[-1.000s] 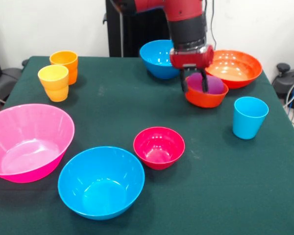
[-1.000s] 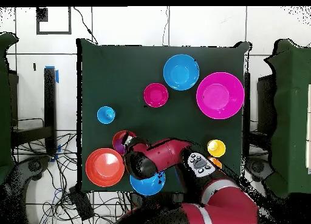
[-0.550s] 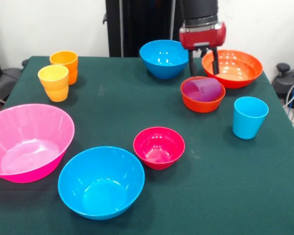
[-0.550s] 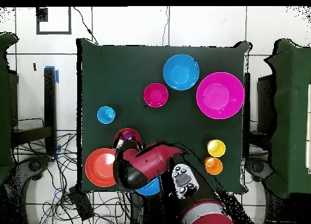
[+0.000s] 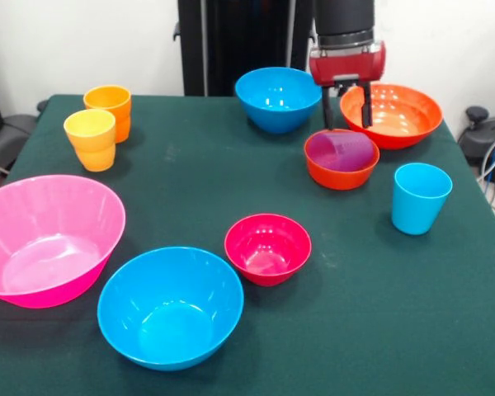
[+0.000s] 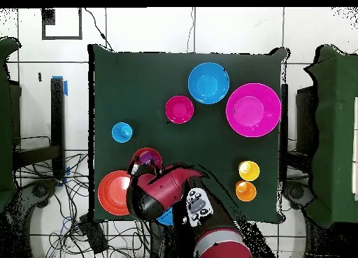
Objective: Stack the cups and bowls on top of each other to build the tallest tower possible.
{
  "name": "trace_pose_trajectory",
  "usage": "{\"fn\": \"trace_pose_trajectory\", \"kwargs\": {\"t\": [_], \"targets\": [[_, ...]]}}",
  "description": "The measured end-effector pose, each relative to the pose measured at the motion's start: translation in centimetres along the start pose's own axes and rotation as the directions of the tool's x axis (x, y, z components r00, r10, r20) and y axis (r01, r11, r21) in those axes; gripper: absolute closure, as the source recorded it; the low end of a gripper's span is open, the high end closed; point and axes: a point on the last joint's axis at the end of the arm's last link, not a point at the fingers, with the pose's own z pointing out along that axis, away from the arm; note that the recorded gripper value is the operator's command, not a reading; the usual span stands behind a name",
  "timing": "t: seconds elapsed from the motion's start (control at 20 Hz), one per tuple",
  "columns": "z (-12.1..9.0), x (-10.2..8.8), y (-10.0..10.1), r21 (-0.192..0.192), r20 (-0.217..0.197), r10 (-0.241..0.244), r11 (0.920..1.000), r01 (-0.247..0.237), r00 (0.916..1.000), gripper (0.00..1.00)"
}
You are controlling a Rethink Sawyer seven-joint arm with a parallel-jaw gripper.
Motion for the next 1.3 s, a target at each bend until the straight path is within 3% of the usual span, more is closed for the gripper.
{"fn": "trace_pose_trajectory", "kwargs": {"t": [0.15,0.5,0.6,0.8,0.9,1.0,1.1,1.3], "targets": [[1.4,0.6,-1.0,0.023,-0.019,-0.002,0.9997,0.002,0.9998,0.0],[2.2,-2.2,-2.6,0.049,0.057,-0.006,0.9988,0.003,0.9983,0.0],[2.5,-2.5,-3.1,0.054,0.062,-0.004,0.9986,0.0,0.9981,0.0],[4.0,-1.8,-4.4,0.057,0.028,0.03,0.9979,-0.031,0.9992,0.0],[5.7,0.1,-5.7,0.053,-0.029,0.067,0.9965,-0.065,0.9973,0.0],[6.3,0.8,-6.1,0.051,-0.05,0.079,0.9958,-0.076,0.9957,0.0],[7.6,2.7,-6.9,0.045,-0.097,0.107,0.9937,-0.103,0.9896,0.0],[7.5,2.4,-7.0,0.03,-0.091,0.116,0.993,-0.114,0.989,0.0]]}}
